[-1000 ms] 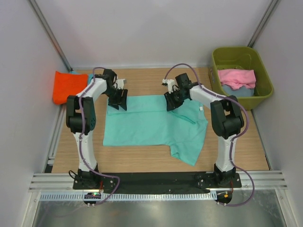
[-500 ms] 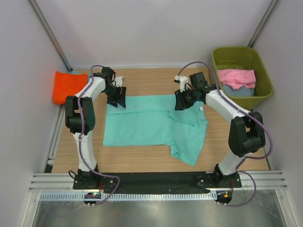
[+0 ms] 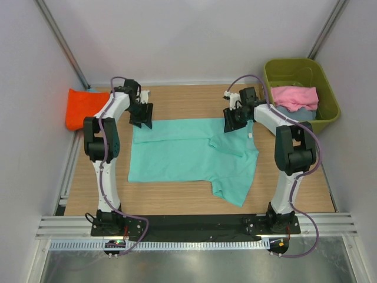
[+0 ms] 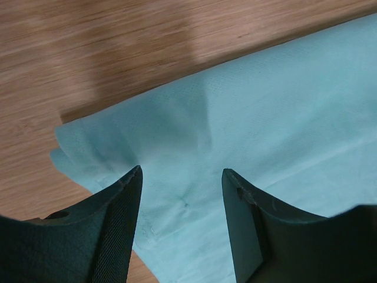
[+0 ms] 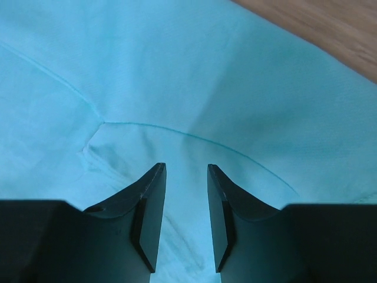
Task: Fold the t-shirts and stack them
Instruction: Fold the tshirt
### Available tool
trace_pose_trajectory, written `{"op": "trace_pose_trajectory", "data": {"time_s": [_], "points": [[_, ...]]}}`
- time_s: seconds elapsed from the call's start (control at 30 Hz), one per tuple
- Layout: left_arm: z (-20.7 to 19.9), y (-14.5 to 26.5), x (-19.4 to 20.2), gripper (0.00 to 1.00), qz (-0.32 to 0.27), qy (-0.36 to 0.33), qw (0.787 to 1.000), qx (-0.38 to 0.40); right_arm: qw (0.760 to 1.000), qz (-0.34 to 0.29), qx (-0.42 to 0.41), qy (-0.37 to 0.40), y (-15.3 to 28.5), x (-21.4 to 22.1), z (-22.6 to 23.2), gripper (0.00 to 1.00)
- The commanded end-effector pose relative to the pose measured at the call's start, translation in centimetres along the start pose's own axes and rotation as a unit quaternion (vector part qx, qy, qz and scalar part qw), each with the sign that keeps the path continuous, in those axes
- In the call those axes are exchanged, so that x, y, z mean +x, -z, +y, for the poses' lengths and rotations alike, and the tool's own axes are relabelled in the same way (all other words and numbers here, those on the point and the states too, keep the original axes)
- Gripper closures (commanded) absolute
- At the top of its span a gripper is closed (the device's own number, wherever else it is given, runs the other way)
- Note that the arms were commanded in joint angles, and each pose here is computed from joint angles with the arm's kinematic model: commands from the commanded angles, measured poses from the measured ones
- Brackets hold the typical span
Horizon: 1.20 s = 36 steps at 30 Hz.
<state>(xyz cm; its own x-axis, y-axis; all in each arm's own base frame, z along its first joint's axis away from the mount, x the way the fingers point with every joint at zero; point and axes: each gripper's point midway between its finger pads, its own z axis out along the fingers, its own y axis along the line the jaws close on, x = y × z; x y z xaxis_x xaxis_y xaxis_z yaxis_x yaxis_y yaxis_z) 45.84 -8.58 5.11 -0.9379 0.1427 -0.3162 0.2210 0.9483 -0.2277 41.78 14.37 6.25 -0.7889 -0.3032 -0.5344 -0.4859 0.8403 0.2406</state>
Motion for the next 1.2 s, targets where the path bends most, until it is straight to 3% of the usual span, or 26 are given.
{"op": "trace_pose_trajectory", "data": {"time_s": [0.0, 0.47, 0.7, 0.97, 1.17], "points": [[0.6, -0.2, -0.3, 0.43, 0.003, -0.006, 1.0, -0.01, 0.998, -0.043, 0.036, 0.004, 0.5, -3.4, -1.7, 0.58], [2.4, -3.5, -2.4, 0.43, 0.004, -0.005, 0.999, -0.033, 0.995, -0.009, 0.099, -0.012, -4.4, -3.1, -6.3, 0.54], [3.4, -5.3, -4.0, 0.41, -0.005, -0.011, 0.999, -0.046, 0.992, -0.03, 0.12, -0.003, -6.3, -6.0, -8.9, 0.54], [4.4, -6.4, -7.8, 0.39, -0.052, -0.022, 0.997, -0.061, 0.987, -0.069, 0.147, 0.018, -7.7, -9.9, -11.2, 0.54], [3.9, -2.5, -12.3, 0.4, -0.128, -0.033, 0.988, -0.074, 0.98, -0.104, 0.163, 0.036, -5.9, -13.2, -11.3, 0.54]]}}
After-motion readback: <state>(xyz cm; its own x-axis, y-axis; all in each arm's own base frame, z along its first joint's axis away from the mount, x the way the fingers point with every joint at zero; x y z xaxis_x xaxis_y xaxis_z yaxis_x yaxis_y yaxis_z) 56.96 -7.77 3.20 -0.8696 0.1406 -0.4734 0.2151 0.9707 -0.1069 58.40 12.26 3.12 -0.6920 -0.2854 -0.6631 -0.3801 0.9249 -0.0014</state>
